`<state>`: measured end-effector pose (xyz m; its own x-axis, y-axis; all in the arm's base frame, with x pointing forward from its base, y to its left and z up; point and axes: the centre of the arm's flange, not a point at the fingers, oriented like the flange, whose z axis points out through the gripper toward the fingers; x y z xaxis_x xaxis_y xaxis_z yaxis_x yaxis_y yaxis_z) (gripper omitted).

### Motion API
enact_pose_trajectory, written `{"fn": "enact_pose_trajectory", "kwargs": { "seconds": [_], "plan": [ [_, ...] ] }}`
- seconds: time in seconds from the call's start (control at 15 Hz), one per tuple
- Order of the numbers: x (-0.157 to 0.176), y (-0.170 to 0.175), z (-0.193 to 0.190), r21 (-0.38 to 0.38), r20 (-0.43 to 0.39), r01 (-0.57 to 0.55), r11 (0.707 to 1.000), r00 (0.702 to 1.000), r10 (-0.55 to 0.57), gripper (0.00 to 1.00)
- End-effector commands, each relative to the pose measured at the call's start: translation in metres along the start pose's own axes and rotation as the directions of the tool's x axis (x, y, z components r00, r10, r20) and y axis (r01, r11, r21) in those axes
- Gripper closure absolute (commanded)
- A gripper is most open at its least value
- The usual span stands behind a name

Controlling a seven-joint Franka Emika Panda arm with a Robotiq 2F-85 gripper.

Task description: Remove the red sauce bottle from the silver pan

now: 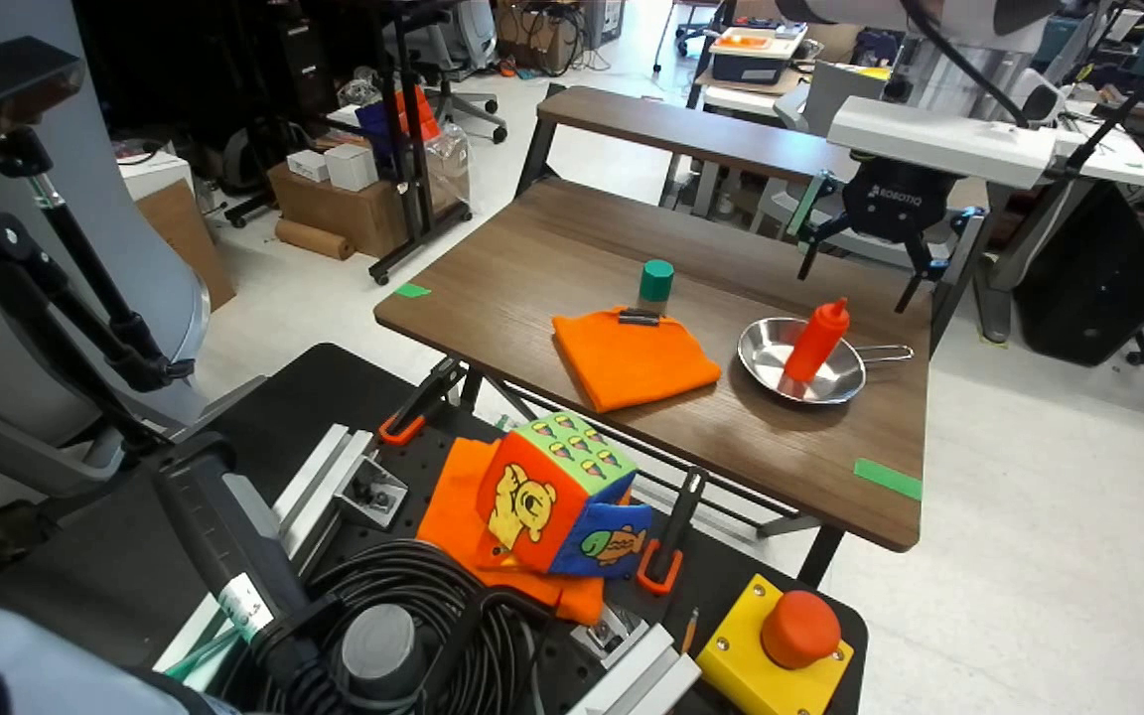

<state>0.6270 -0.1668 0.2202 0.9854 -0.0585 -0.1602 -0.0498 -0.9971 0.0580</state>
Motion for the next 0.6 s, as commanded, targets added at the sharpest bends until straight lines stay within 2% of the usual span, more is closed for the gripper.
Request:
{"fn": "enact_pose_trajectory", "kwargs": {
  "seconds": [0.0,0.33,0.4,0.53],
  "plan": [
    [0.022,-0.003,0.007,-0.032,0.065,-0.004,0.999,0.998,0.007,0.00],
    [0.030,-0.007,0.020,-0.063,0.128,0.001,0.998,0.992,0.007,0.00],
    [0.032,-0.008,0.023,-0.068,0.139,0.000,0.998,0.990,0.009,0.18],
    [0.037,-0.010,0.031,-0.082,0.175,0.013,0.997,0.985,0.001,0.32]
  ]
}}
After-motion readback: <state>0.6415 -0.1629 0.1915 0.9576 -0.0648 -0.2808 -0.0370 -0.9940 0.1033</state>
